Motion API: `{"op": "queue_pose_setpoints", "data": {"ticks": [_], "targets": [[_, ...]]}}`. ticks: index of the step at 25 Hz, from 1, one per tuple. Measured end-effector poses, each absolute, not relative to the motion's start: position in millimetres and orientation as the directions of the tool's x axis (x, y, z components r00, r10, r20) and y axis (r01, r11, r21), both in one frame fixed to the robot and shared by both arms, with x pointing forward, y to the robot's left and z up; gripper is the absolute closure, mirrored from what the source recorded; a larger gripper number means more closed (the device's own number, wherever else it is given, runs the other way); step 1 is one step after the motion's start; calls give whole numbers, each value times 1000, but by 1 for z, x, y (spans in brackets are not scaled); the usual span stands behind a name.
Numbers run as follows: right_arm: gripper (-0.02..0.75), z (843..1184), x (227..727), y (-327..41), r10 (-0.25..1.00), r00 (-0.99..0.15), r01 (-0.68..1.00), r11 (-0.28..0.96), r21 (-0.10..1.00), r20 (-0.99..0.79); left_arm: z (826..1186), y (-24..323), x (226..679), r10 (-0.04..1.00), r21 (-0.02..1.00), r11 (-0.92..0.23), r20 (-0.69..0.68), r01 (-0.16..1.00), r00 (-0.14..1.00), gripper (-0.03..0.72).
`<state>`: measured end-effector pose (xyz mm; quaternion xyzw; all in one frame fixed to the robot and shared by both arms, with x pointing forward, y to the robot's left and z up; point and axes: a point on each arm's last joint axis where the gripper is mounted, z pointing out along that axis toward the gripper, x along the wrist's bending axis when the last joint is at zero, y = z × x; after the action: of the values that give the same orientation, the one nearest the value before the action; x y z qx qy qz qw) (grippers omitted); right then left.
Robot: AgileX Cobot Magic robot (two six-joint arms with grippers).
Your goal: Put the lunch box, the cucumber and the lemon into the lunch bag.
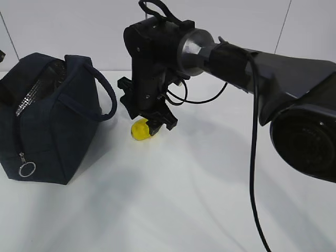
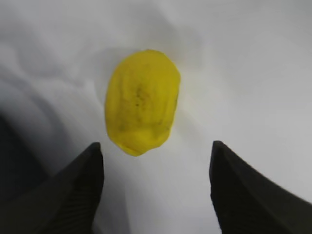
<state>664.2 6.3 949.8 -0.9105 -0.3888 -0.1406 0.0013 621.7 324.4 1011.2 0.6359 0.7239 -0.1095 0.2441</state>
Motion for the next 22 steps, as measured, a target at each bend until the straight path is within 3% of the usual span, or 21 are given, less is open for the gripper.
{"op": "queue_pose_setpoints", "data": {"ticks": [22], "targets": [[224, 920, 674, 15, 670, 669, 681, -726, 95, 321, 1009, 328, 622, 891, 165, 148, -449, 975, -60, 684]]}}
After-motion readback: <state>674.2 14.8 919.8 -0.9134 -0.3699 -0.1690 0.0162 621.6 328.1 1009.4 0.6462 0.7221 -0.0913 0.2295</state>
